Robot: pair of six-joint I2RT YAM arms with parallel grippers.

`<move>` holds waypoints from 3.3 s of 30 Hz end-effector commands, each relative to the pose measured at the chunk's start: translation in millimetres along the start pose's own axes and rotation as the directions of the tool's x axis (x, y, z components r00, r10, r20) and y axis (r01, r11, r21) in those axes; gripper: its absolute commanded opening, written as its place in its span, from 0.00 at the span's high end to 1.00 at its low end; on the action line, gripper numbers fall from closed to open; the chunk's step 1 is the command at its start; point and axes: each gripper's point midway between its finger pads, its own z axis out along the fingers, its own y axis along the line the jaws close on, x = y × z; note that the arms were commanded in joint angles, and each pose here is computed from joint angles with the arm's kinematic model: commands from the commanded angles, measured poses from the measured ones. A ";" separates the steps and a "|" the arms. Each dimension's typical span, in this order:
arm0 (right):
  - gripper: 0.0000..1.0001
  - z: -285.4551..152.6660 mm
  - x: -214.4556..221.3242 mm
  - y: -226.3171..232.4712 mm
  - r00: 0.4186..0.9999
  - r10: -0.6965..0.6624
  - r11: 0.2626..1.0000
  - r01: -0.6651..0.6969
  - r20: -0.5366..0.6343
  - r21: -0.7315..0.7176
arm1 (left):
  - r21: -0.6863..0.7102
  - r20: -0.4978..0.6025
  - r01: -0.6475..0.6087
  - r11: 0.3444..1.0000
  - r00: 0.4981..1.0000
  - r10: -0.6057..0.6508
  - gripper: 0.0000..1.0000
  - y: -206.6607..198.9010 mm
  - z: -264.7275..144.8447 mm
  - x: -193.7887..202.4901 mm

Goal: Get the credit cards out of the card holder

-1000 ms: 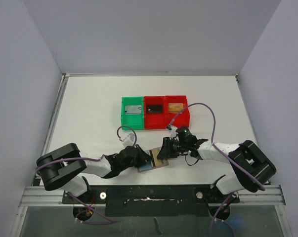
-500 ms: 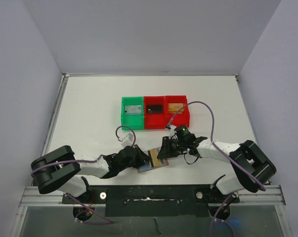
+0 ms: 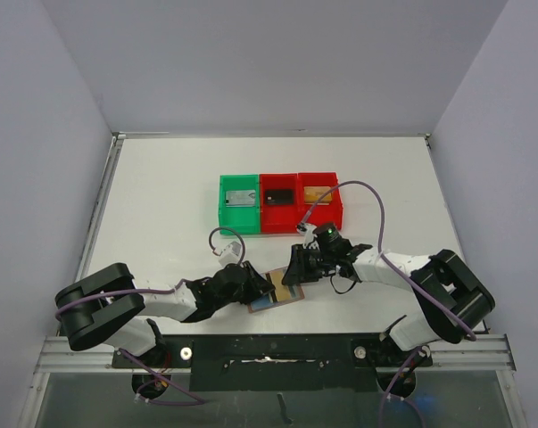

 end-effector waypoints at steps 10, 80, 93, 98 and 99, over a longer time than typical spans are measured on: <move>0.73 9.1 11.0 -14.8 0.999 0.037 0.999 -0.037 0.010 0.026 | 0.027 0.013 -0.013 1.000 1.000 0.012 1.00 -2.8 -4.3 -2.3; 0.02 -109.2 -46.2 49.3 0.885 0.260 0.881 -0.053 0.387 -0.470 | 0.416 0.026 0.030 0.909 0.999 -0.045 1.00 -131.2 -96.9 -49.8; 0.10 -100.8 -55.4 29.9 0.906 0.189 0.947 -0.065 0.378 -0.316 | 0.462 0.108 0.018 0.886 0.991 -0.076 1.00 -127.8 -94.6 -65.4; 0.15 -100.7 -49.7 25.3 0.889 0.260 0.936 -0.136 0.376 -0.325 | 0.463 0.099 0.037 0.886 0.991 -0.094 1.00 -124.7 -91.6 -67.4; 0.16 -100.5 -49.4 25.9 0.889 0.277 0.931 -0.153 0.365 -0.332 | 0.461 0.096 0.039 0.887 0.991 -0.094 1.00 -124.1 -90.7 -67.0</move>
